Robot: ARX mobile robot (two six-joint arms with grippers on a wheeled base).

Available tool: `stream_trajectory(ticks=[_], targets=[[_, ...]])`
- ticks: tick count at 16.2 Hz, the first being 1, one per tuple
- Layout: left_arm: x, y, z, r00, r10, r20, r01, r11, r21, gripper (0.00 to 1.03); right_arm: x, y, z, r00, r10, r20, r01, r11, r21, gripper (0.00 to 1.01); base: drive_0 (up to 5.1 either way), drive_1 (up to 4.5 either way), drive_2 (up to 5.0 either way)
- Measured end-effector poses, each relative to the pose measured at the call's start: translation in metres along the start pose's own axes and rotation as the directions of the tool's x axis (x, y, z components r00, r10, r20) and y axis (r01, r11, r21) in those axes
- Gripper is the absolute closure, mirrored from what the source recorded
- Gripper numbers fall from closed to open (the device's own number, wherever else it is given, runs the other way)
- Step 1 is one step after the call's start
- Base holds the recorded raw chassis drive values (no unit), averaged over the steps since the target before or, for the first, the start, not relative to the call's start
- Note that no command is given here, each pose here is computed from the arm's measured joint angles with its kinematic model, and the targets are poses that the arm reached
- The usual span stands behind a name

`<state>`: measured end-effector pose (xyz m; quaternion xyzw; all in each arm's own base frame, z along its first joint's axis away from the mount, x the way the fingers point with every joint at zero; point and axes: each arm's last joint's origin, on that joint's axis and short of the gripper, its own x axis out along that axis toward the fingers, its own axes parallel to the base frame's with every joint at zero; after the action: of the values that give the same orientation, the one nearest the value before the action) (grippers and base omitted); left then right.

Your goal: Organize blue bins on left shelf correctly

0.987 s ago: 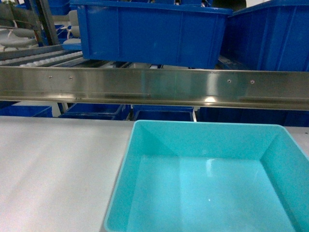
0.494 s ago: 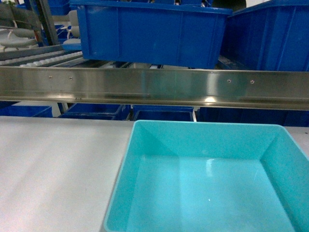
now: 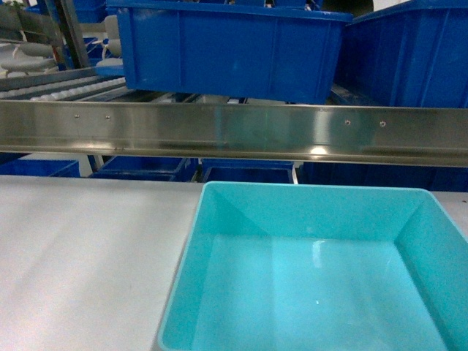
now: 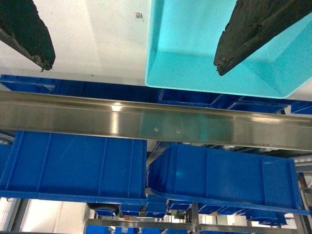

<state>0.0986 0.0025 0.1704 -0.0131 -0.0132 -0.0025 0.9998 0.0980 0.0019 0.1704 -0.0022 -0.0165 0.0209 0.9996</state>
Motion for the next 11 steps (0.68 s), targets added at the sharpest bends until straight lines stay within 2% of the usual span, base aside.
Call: stream_trajectory(ticks=[3,6,7,8,9,10,11], targets=[[0.019,-0.001,0.002,1.000,-0.029,-0.003,0.029,0.9996,-0.003,0.05,0.016,0.006,0.000,1.000,-0.011,-0.023,0.010,0.9999,-0.012,0.03,0.0,0.00,0.0],[0.057,-0.014,0.001,0.991,-0.105,-0.080,0.107,0.9942,0.015,0.05,0.041,0.020,-0.015,0.988,0.003,-0.153,-0.010,0.9988,-0.047,0.03,0.0,0.00,0.0],[0.075,-0.020,0.001,0.979,-0.133,-0.153,0.136,0.9907,0.010,0.05,0.053,0.024,-0.018,0.979,0.013,-0.201,-0.025,0.9980,-0.059,0.03,0.0,0.00,0.0],[0.089,-0.027,-0.004,0.963,-0.154,-0.222,0.160,0.9872,0.007,0.05,0.064,0.027,-0.019,0.967,0.015,-0.253,-0.033,0.9974,-0.065,0.03,0.0,0.00,0.0],[0.107,-0.037,-0.013,0.924,-0.182,-0.337,0.192,0.9813,-0.001,0.05,0.080,0.030,-0.024,0.941,0.015,-0.337,-0.043,0.9962,-0.076,0.03,0.0,0.00,0.0],[0.122,-0.048,-0.018,0.884,-0.212,-0.417,0.230,0.9732,-0.009,0.05,0.093,0.032,-0.028,0.919,0.012,-0.393,-0.045,0.9961,-0.076,0.03,0.0,0.00,0.0],[0.135,-0.059,-0.019,0.855,-0.238,-0.461,0.259,0.9658,-0.018,0.05,0.105,0.033,-0.030,0.904,0.010,-0.428,-0.047,0.9959,-0.077,0.03,0.0,0.00,0.0]])
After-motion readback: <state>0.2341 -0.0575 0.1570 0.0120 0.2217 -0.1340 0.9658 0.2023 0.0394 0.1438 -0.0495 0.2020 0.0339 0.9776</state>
